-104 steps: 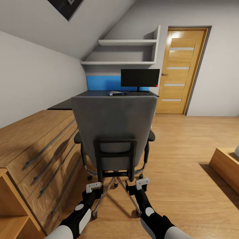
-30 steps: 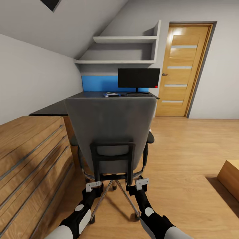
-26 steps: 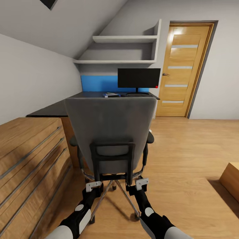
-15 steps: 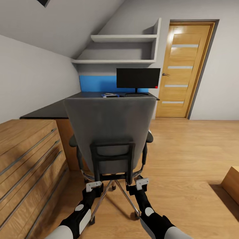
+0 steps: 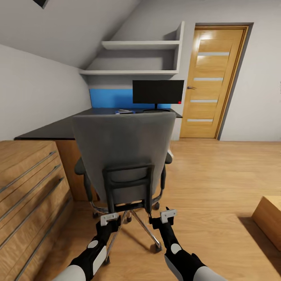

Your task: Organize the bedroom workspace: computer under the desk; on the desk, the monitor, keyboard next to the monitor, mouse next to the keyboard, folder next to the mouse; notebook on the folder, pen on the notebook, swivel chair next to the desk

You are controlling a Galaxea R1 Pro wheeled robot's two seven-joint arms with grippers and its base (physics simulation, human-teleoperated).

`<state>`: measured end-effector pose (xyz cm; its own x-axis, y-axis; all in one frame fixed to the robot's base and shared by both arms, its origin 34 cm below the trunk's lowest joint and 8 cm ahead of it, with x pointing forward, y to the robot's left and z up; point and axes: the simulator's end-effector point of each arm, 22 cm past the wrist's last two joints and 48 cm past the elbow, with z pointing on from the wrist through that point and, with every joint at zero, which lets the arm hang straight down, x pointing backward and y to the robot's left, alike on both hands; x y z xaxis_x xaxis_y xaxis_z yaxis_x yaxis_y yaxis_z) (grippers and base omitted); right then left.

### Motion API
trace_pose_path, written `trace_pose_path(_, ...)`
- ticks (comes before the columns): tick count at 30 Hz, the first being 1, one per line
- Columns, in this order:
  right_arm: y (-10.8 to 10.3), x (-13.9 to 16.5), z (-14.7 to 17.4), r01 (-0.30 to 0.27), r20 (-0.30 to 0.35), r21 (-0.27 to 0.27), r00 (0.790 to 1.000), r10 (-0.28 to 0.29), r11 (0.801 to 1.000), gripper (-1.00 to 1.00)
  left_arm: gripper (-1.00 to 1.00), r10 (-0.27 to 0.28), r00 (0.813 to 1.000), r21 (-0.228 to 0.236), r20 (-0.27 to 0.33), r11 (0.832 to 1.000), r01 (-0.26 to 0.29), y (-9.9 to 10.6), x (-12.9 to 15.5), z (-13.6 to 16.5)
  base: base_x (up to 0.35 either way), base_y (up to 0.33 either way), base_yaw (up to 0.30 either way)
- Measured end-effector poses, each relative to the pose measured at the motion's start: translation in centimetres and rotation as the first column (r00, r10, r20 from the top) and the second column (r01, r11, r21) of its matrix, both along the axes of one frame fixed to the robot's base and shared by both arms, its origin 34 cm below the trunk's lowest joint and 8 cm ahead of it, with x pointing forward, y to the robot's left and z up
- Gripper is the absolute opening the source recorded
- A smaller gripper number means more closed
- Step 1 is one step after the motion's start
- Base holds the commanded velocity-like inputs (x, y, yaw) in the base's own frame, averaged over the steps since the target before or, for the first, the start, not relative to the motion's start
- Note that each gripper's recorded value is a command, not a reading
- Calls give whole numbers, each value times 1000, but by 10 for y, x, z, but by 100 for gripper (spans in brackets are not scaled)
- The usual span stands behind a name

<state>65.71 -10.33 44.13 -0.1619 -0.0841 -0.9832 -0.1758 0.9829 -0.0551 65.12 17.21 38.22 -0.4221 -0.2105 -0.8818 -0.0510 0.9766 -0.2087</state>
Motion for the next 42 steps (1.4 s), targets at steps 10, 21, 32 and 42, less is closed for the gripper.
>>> trace_pose_path(10, 0, 0, 0, 0, -1, 0, 1000, 0, 1000, 100, 100, -4, 1000, -1, -11, 1000, 4, -1, -3, -4, -38, -53, 0)
trace_pose_path(21, 0, 0, -1, 0, -2, -1, 1000, 0, 1000, 100, 100, -4, 1000, -1, -13, 1000, 4, -2, -4, -5, -186, 170, 0)
trace_pose_path(32, 0, 0, -1, 0, -2, -1, 1000, 0, 1000, 100, 100, -4, 1000, -2, -13, 1000, 4, -2, -4, -5, -113, 179, 0)
trace_pose_path(42, 0, 0, -1, 0, -2, -1, 1000, 0, 1000, 100, 100, -3, 1000, -2, -15, 1000, 3, -2, -4, -6, -16, 63, 0)
